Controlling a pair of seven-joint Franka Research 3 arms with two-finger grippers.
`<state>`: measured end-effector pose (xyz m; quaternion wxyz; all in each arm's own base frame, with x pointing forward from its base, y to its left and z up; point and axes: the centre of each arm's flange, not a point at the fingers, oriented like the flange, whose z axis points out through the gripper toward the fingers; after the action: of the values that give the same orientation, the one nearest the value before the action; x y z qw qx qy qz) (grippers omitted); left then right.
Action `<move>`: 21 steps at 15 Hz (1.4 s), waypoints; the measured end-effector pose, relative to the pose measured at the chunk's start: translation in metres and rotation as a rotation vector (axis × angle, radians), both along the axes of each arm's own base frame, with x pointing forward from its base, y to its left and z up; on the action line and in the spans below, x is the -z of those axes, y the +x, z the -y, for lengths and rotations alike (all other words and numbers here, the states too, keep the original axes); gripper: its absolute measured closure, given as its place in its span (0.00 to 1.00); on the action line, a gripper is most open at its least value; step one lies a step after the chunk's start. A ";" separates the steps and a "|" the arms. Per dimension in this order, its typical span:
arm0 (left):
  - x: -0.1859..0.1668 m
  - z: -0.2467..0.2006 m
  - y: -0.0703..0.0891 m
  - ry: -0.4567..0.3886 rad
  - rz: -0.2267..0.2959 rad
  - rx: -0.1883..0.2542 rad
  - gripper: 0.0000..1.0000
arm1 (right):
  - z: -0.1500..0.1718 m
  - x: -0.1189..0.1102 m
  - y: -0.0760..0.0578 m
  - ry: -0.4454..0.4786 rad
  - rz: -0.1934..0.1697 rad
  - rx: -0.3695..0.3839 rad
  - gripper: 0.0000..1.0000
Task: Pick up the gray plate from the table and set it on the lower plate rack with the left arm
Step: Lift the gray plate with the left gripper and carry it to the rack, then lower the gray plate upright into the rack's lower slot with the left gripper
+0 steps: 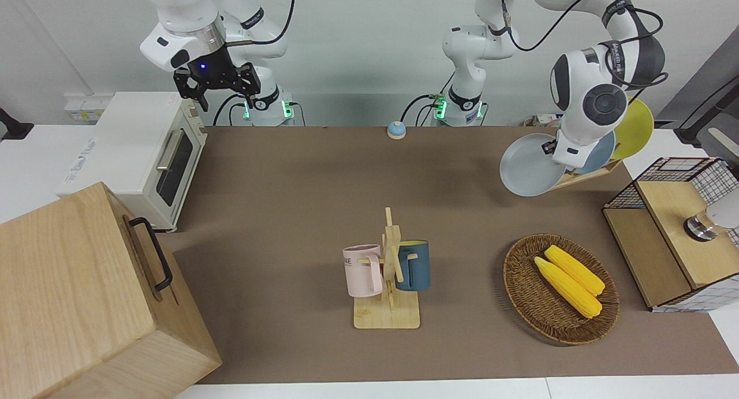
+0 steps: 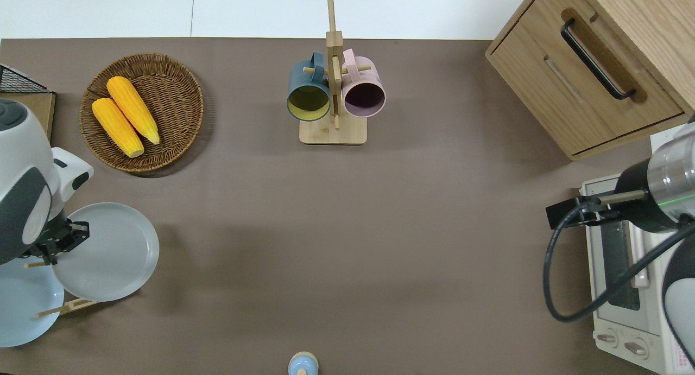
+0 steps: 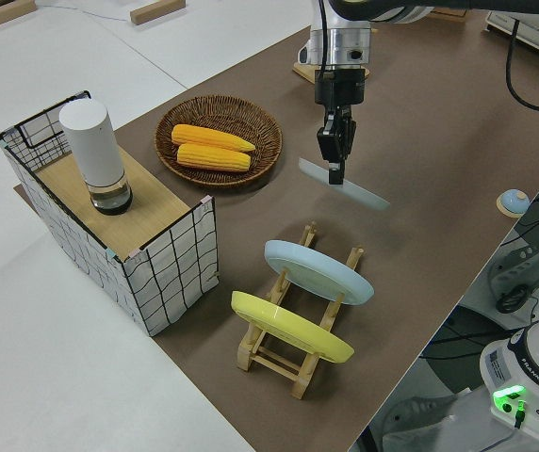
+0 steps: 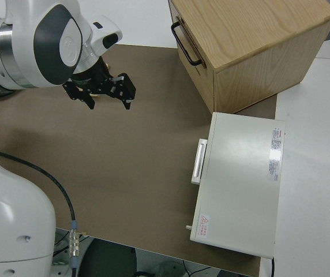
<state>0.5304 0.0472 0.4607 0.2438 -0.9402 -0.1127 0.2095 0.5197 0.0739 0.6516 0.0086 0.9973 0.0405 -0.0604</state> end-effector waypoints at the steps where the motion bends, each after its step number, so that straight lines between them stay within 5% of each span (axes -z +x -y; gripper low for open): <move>1: -0.002 0.002 -0.002 0.050 -0.018 0.012 0.97 | 0.000 0.000 0.000 0.000 0.000 0.000 0.01; 5: -0.006 -0.004 -0.011 0.263 -0.062 -0.030 0.97 | 0.000 0.000 0.000 0.000 0.000 0.000 0.01; 10: 0.029 -0.012 -0.022 0.419 -0.091 -0.109 0.97 | 0.000 0.000 0.000 0.000 0.000 0.000 0.01; 21: 0.054 0.013 -0.024 0.499 -0.057 -0.134 0.97 | 0.000 0.000 0.000 0.000 0.000 0.000 0.01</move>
<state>0.5059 0.0339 0.4069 0.4568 -0.8352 -0.2158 0.2171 0.5197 0.0739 0.6515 0.0086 0.9973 0.0405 -0.0604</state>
